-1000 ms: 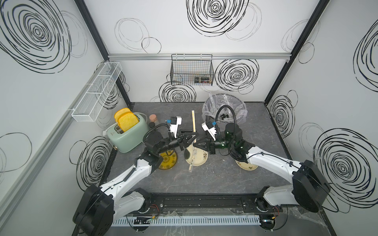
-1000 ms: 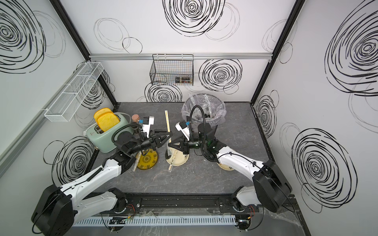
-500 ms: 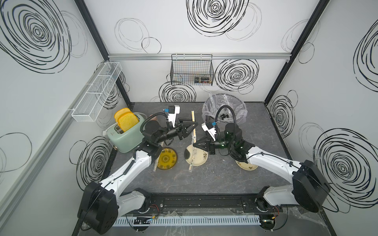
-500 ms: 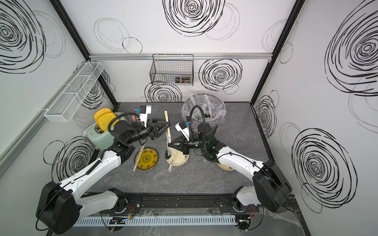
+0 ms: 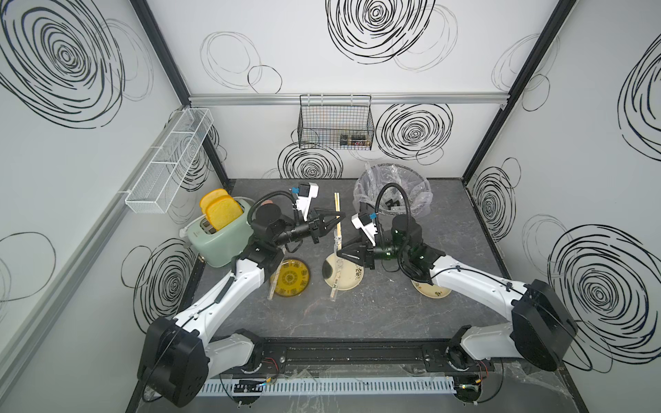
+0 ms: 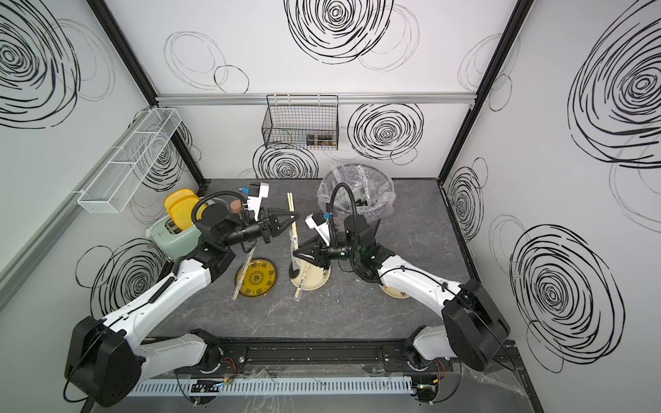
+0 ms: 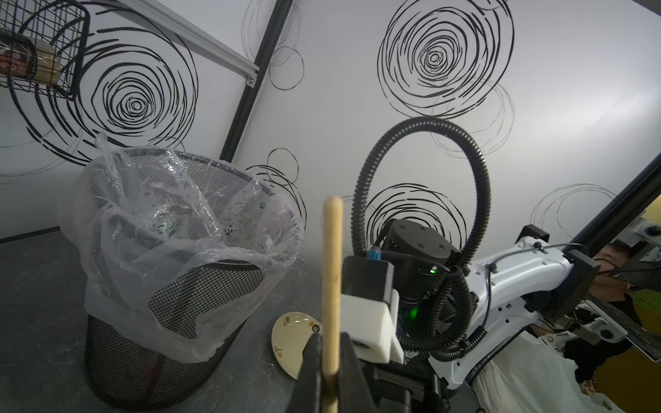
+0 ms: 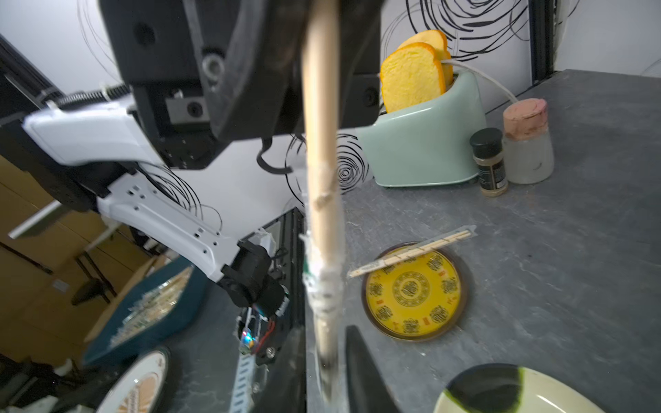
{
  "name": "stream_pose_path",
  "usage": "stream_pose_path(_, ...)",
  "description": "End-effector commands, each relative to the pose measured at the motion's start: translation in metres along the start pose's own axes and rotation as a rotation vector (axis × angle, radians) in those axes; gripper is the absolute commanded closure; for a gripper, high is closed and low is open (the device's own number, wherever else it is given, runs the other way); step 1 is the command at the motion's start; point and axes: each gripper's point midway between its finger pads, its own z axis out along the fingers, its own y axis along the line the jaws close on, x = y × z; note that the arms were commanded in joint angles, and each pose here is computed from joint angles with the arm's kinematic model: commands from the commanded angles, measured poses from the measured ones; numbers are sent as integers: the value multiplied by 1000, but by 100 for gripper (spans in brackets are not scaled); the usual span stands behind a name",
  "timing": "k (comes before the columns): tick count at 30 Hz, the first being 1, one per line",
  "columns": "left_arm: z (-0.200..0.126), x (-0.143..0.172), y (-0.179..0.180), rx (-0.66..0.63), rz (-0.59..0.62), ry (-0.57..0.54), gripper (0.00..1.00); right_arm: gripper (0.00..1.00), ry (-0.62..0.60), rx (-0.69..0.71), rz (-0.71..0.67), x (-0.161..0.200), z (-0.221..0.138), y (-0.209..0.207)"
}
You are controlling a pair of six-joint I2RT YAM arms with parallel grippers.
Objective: Remove the packaging of disposable chopsticks
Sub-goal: Remove the packet bag from the disposable chopsticks.
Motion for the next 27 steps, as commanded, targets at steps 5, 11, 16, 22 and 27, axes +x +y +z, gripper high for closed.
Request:
stream_pose_path(5, -20, -25, -2, 31, 54, -125, 100, 49, 15, 15, 40, 8, 5, -8)
stream_pose_path(11, -36, -24, 3, 46, 32, -162, 100, 50, 33, 15, 50, 13, 15, -12)
stream_pose_path(16, -44, -28, 2, 62, 23, -191, 100, 52, 38, 15, 41, 10, 27, -14)
stream_pose_path(22, -49, -30, 4, 55, 26, -198, 100, 75, 55, 15, 49, 16, 36, -16)
stream_pose_path(27, -50, -31, 8, 41, 26, -198, 100, 100, 71, 47, 58, 28, 34, -21)
